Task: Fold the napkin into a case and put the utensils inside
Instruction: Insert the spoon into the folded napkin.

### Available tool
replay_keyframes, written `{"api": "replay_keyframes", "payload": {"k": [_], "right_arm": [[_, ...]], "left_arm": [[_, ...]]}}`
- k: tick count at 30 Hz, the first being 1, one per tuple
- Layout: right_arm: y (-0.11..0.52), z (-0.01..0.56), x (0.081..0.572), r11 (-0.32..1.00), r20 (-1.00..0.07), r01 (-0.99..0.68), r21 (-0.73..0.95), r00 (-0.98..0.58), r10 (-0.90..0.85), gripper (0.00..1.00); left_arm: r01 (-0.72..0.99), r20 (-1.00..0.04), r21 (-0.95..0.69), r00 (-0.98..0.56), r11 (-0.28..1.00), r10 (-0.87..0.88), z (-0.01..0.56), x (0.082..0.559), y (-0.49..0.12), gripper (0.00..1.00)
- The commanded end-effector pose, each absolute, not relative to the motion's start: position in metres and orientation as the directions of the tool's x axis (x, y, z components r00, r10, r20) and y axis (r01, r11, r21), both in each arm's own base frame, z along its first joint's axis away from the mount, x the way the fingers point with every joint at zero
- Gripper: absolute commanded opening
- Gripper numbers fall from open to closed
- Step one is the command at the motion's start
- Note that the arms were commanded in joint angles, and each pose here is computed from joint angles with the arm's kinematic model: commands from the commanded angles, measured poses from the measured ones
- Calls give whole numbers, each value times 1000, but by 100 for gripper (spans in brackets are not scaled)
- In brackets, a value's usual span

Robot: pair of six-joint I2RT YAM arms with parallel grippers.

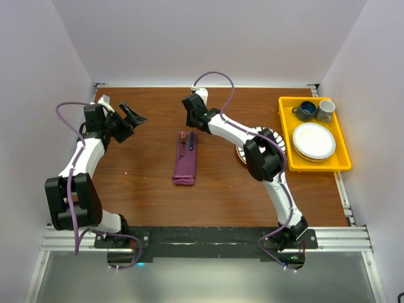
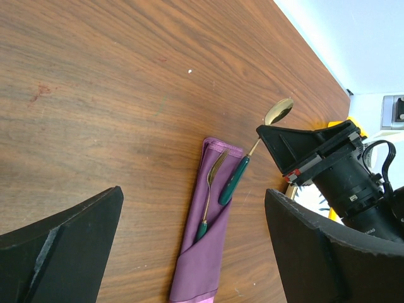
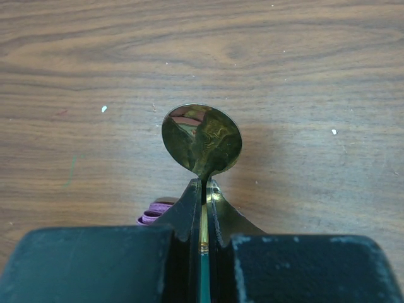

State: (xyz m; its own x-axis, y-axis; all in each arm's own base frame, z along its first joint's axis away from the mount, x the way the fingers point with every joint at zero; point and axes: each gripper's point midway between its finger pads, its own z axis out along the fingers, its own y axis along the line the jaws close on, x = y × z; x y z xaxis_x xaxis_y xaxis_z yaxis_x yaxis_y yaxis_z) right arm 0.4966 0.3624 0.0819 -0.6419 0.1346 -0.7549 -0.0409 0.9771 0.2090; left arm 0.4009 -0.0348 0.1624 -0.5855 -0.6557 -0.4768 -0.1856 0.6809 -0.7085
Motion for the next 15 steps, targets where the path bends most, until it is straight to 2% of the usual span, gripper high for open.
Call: {"api": "replay_keyframes", "payload": {"k": [1,8,15], "right_arm": [[371,106,497,969,-760,-29,247,-626,175,0],[371,96,477,976,-708,-13,219,-690,149,0],[367,90,473,979,-714,-15,204,-686,139,0]], "left_arm": [[-189,-490,-696,-581,693,-650,156,402,-32,100],[-197,-483,-697,-583,690,-654,153,403,-32,100],[-195,-487,-696,-579,691,-654,153,401,-32,100]]}}
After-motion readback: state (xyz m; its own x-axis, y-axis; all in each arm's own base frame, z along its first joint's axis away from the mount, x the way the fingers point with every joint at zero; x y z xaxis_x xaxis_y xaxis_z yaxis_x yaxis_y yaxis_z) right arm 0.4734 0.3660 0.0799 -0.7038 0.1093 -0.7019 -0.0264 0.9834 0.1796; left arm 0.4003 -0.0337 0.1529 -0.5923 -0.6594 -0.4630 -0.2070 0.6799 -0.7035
